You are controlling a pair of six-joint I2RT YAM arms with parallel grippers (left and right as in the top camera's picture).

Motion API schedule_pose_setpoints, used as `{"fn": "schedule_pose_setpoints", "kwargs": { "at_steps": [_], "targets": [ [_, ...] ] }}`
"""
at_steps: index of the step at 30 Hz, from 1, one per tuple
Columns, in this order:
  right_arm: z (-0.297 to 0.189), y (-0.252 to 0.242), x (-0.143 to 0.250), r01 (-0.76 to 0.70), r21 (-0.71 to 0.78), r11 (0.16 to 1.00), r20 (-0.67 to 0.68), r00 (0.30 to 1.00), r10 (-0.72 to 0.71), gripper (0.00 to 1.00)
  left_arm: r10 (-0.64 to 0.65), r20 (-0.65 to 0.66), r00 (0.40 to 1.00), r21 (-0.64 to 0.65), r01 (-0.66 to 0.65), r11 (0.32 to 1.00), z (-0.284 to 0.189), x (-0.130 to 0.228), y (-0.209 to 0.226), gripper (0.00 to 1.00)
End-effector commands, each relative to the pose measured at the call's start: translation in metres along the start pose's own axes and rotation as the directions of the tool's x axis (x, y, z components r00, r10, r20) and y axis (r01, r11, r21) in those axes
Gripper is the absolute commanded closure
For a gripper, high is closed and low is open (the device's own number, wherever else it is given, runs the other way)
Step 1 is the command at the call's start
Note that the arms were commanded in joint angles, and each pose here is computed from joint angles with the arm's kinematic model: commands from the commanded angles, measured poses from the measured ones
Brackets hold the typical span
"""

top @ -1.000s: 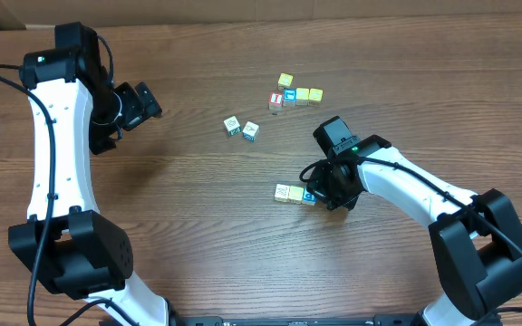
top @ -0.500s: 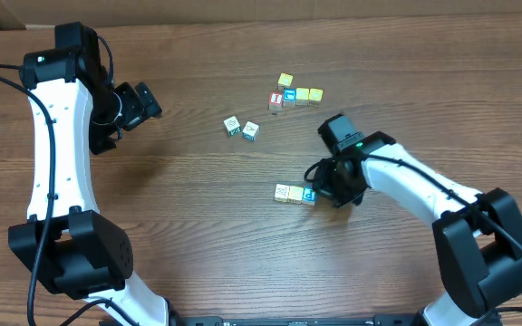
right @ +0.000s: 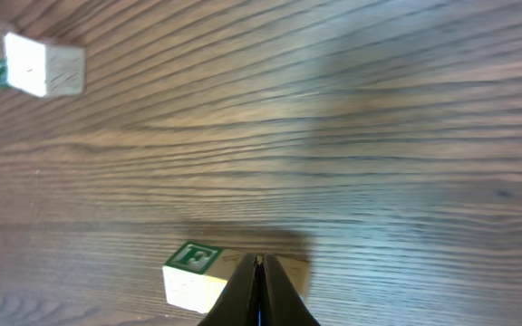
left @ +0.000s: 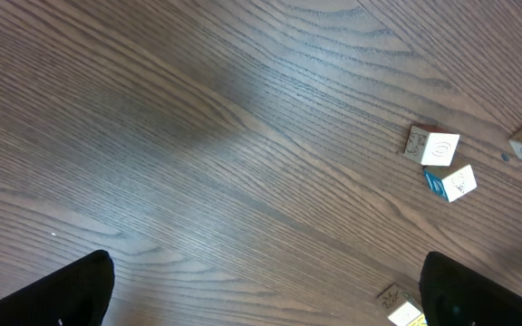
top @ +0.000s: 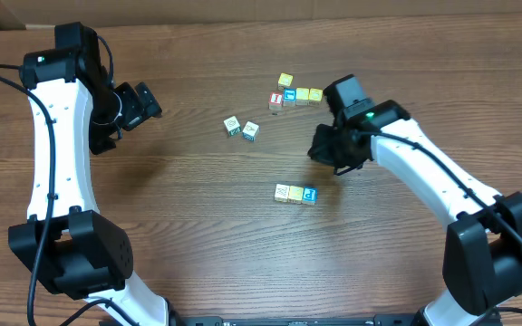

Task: Flip 5 blocks

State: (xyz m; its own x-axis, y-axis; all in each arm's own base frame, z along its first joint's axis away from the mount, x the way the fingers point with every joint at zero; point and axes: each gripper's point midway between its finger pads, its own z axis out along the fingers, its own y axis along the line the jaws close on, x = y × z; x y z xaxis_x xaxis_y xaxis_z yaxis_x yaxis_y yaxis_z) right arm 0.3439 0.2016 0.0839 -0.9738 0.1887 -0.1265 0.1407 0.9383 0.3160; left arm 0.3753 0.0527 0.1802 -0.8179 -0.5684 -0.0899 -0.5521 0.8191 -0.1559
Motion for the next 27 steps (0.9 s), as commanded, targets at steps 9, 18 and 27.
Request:
{"fn": "schedule_pose_setpoints", "kwargs": {
  "at_steps": [9, 18, 27],
  "targets": [
    [0.039, 0.096, 0.056, 0.372, 0.095, 0.923, 0.112, 0.918, -0.381, 0.96, -0.004, -0.006, 1.0, -0.01, 0.004, 1.0, 0.004, -0.001, 0.001, 0.0],
    [0.077, 0.113, 0.081, 0.506, 0.254, 0.824, 0.157, 0.819, -0.551, 0.96, -0.004, -0.006, 1.0, -0.01, 0.004, 1.0, 0.004, -0.001, 0.001, 0.0],
    [0.072, 0.105, 0.068, 0.489, 0.33, 0.808, 0.196, 0.802, -0.565, 0.96, -0.004, -0.006, 1.0, -0.01, 0.004, 1.0, 0.004, -0.001, 0.001, 0.0]
  ]
}}
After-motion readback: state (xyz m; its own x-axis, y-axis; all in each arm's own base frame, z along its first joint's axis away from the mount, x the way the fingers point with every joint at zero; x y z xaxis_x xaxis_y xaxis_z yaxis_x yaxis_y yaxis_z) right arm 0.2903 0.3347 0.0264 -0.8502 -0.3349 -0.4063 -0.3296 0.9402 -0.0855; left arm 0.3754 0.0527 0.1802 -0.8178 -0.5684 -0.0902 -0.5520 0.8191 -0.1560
